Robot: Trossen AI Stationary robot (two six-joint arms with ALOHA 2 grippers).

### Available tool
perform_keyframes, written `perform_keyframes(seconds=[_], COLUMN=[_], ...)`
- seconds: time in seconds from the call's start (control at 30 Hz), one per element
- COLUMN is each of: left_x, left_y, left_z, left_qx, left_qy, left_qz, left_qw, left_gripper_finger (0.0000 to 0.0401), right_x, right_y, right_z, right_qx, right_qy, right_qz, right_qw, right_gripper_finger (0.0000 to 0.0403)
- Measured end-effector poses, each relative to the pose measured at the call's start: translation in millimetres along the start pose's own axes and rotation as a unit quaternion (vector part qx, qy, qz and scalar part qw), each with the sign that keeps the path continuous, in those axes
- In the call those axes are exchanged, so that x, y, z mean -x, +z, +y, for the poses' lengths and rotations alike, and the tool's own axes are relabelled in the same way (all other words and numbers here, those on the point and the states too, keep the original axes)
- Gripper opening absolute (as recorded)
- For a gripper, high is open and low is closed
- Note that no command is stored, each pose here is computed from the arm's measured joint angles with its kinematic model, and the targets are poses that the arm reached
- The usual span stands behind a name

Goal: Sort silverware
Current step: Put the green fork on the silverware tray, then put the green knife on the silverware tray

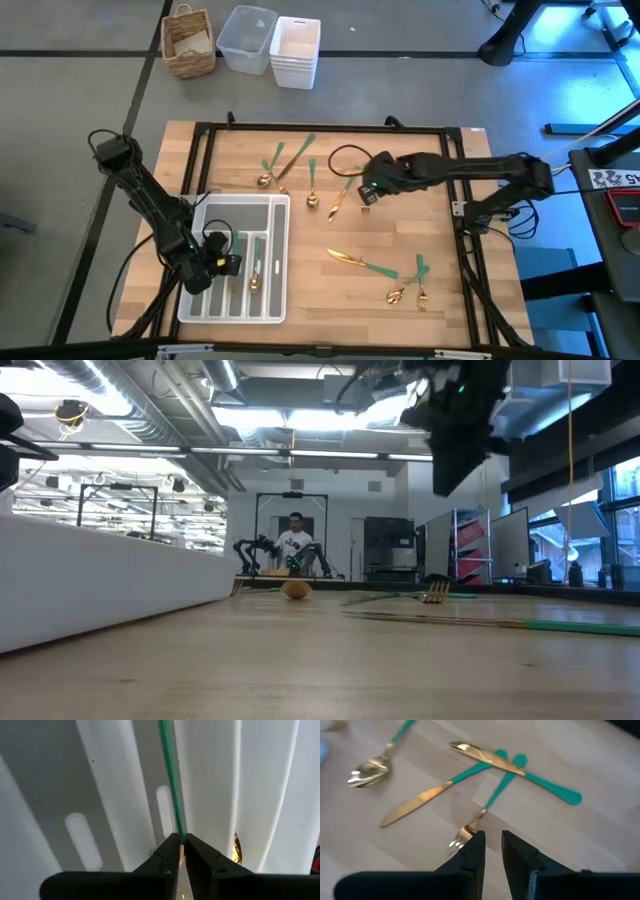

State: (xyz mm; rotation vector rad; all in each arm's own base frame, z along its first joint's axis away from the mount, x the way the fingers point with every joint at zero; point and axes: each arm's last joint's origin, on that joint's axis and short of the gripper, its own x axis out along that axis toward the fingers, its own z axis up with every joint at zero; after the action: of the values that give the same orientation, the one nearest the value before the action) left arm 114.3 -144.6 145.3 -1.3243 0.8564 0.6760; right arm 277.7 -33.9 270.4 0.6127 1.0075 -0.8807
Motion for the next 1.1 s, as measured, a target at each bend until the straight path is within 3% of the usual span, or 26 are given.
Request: perform_keyframes(seconds=[0.33,0.67,0.87,0.97,1.1], left_x=[-5,6,23,32,43], left_y=[-4,-4,3,8,16], left_z=[-2,-8,-16,-20,-26], left_qx=[-0.033,-0.03,-0.029,-0.026,-0.024], left_qy=[-0.009,-0.05,-0.112,-0.157,-0.223], left_qz=[0.002,0.03,0.028,0.006,-0.061], left_qw=[0.999,0.998,0.993,0.987,0.973], left_gripper_finger=[0.0062,0.0081,0.0078,0.0077,0.0077], right_x=[-39,-43,-54,-59,-65], right_y=[13,27,54,67,79], right_z=[7,-5,-39,-55,-76], right_qx=[0.001,0.188,0.305,0.365,0.395], right_qy=[-0.005,-0.009,-0.026,0.016,0.086], right_qz=[0.037,0.024,0.034,0.043,0.054], right_qw=[0.999,0.982,0.952,0.93,0.913], right_gripper_finger=[0.0065,0.0065,0.0065,0.0065,0.0065])
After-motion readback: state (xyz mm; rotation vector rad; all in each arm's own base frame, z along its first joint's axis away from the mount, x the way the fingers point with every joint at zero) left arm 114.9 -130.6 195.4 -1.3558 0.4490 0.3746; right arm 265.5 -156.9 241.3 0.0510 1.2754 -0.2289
